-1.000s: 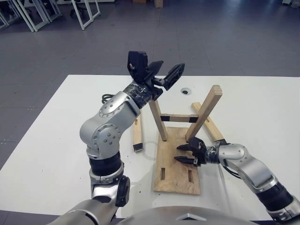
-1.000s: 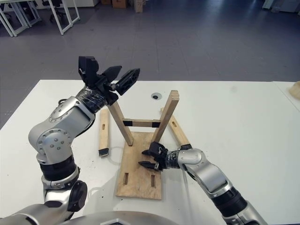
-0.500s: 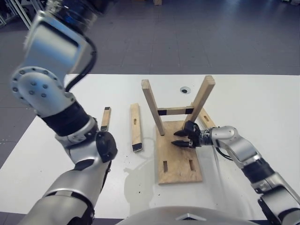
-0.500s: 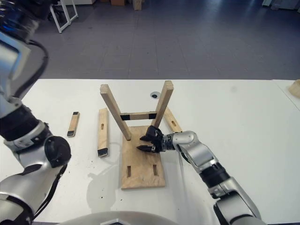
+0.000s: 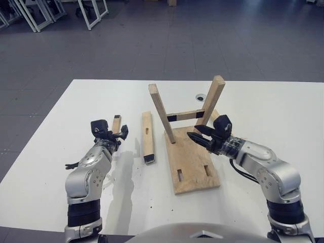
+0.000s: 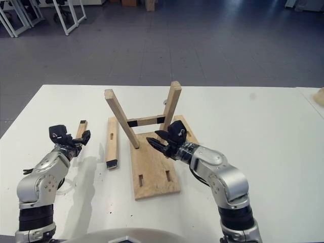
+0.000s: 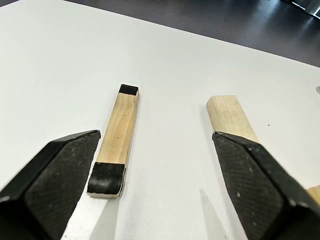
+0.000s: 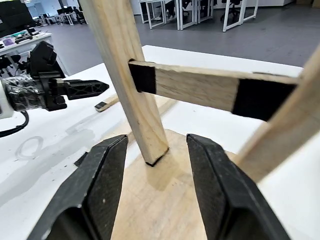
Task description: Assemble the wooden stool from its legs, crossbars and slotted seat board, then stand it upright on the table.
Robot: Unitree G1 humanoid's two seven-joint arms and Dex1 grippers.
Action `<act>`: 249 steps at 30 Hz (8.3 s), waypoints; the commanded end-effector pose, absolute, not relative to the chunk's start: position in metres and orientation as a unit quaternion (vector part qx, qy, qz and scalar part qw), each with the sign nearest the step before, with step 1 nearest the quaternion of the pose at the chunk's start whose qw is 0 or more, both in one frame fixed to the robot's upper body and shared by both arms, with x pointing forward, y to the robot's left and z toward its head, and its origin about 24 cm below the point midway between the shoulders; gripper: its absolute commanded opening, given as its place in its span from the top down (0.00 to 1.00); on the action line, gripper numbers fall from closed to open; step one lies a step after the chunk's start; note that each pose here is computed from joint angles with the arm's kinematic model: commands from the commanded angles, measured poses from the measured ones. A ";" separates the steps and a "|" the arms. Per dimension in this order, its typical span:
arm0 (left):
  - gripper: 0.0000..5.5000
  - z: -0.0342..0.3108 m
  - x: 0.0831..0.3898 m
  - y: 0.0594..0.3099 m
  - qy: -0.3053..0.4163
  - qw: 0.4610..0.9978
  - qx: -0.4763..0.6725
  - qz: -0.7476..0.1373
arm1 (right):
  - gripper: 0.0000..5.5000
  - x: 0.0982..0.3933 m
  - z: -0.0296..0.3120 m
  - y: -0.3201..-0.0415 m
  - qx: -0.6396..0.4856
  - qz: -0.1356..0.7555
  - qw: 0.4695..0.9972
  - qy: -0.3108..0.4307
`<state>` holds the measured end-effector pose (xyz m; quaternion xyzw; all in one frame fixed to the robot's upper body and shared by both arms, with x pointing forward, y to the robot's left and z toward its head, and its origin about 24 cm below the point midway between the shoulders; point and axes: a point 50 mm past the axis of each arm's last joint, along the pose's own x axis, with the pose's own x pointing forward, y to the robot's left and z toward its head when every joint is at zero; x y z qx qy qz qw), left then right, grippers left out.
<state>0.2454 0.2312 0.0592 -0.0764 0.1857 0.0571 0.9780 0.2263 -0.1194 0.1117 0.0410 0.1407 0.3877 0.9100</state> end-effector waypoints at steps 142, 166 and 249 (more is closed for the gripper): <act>0.37 0.075 0.200 0.117 0.041 0.969 0.027 -0.243 | 0.93 0.204 0.064 -0.196 -0.022 -0.061 0.996 0.062; 0.37 0.075 0.203 0.119 0.044 0.967 0.033 -0.250 | 0.93 0.187 -0.010 -0.204 -0.017 -0.079 0.994 0.077; 0.37 0.067 0.199 0.108 0.046 0.971 0.018 -0.232 | 0.23 0.134 0.038 -0.200 -0.012 -0.066 0.955 0.288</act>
